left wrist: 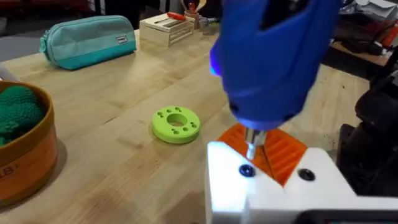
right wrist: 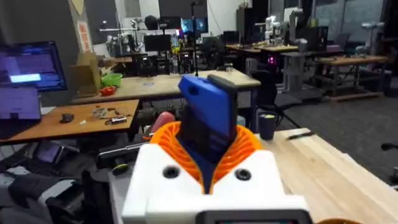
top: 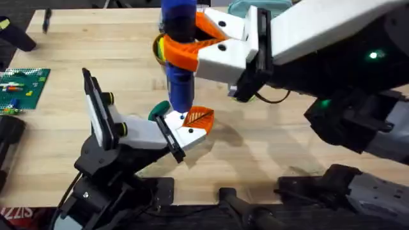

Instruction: Pick up the gripper from the table and insert it into the empty holder that is missing its gripper. Then pick up a screw, insert it into the mounting hole, and use the screwdriver to tighten it. Finally, clean up the table by picking up the vegetable and placing it into the bucket.

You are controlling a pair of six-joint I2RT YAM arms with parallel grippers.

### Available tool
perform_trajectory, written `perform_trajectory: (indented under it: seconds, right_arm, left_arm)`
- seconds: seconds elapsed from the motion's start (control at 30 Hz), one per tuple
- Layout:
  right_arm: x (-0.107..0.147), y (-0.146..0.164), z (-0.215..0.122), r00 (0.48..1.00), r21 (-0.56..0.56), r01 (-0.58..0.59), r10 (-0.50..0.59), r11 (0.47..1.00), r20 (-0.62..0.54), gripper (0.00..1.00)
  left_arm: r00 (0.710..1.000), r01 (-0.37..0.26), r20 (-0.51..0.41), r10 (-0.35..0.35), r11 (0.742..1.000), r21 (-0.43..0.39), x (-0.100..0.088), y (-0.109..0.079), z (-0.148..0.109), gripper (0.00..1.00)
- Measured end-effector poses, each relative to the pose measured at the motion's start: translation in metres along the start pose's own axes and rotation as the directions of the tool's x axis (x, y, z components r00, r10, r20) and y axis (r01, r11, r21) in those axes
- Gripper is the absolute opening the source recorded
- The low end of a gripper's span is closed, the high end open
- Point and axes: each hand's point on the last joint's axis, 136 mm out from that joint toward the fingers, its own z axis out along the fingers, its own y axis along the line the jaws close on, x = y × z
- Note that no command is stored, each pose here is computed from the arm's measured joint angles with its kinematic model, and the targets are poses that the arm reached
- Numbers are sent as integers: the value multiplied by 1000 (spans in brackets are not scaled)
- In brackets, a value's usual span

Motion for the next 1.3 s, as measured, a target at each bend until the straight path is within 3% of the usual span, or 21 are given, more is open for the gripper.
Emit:
perform_trajectory:
  seconds: [0.77, 1.3]
  right_arm:
    - [14, -5, 3, 999, 11, -32, 32, 999, -35, 40]
    - [8, -1, 3, 1000, -12, -27, 27, 1000, -10, 40]
  left_arm:
    - [1000, 1, 0, -1, 1000, 0, 0, 0, 0, 10]
    - [1000, 9, 1, -9, 1000, 1, 0, 0, 0, 10]
